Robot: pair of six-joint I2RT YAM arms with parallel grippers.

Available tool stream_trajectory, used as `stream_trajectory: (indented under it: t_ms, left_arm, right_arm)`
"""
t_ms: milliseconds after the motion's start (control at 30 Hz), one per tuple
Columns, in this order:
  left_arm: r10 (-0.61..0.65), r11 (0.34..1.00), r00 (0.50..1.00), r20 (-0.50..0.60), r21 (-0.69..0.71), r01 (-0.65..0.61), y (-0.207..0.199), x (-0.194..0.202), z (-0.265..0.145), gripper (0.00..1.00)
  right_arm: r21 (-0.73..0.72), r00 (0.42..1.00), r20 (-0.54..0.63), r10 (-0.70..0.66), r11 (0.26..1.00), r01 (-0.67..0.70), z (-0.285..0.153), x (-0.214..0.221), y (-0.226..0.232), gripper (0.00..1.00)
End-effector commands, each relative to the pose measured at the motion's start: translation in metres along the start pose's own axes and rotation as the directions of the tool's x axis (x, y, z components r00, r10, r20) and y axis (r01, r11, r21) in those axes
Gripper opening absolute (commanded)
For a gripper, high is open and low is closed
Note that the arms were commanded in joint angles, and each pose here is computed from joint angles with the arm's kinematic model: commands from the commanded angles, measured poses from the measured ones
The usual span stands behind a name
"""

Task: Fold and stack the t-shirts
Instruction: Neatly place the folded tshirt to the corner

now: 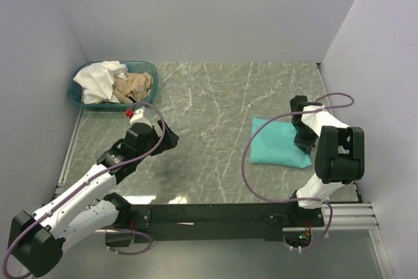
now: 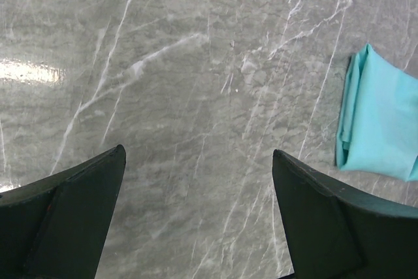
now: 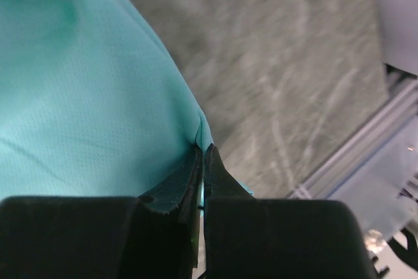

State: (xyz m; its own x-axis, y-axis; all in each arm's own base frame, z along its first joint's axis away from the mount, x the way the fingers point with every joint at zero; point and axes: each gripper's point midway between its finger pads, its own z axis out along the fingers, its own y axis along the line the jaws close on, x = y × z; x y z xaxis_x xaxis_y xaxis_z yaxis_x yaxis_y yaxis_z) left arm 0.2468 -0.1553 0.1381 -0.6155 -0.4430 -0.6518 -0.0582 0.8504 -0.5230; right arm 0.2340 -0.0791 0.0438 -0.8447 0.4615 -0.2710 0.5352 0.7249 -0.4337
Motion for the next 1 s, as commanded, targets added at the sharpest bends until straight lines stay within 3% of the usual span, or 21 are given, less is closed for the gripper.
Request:
stream_trajectory:
  t_ms: [0, 400, 533, 667, 833, 900, 933, 967]
  left_arm:
    - [0.015, 0.999, 0.998, 0.062, 0.034, -0.017, -0.011, -0.017, -0.001, 0.99]
    - [0.028, 1.0, 0.998, 0.059, 0.006, -0.029, -0.005, -0.016, 0.005, 1.0]
    - [0.026, 1.0, 0.998, 0.063, 0.004, -0.027, -0.005, -0.018, 0.004, 0.99]
    - [0.024, 1.0, 0.997, 0.068, -0.008, -0.023, -0.002, -0.019, 0.003, 0.99]
    - [0.009, 1.0, 0.995, 0.095, -0.025, -0.006, 0.0, -0.025, -0.001, 0.99]
    - [0.0, 0.999, 0.995, 0.101, -0.039, 0.004, 0.001, -0.027, -0.002, 0.99]
    - [-0.006, 0.999, 0.994, 0.109, -0.038, 0.01, 0.0, -0.03, -0.003, 0.99]
    - [-0.008, 0.999, 0.994, 0.111, -0.04, 0.013, 0.0, -0.032, -0.004, 0.99]
  right_arm:
    - [0.123, 0.999, 0.035, 0.019, 0.992, -0.023, 0.004, -0.021, -0.036, 0.0]
    - [0.209, 0.985, 0.093, 0.145, 0.964, -0.161, 0.015, -0.069, -0.082, 0.0]
    - [0.172, 0.981, 0.106, 0.165, 0.968, -0.181, 0.017, -0.079, -0.079, 0.07]
    - [0.236, 0.972, 0.142, 0.186, 0.947, -0.216, 0.012, -0.09, -0.091, 0.15]
    - [0.228, 0.92, 0.243, 0.309, 0.903, -0.363, -0.014, -0.105, -0.108, 0.24]
    - [0.14, 0.895, 0.283, 0.345, 0.908, -0.395, -0.022, -0.112, -0.103, 0.39]
    - [0.084, 0.878, 0.313, 0.363, 0.91, -0.407, -0.035, -0.116, -0.106, 0.92]
    - [0.01, 0.867, 0.316, 0.385, 0.912, -0.409, -0.041, -0.12, -0.098, 0.93]
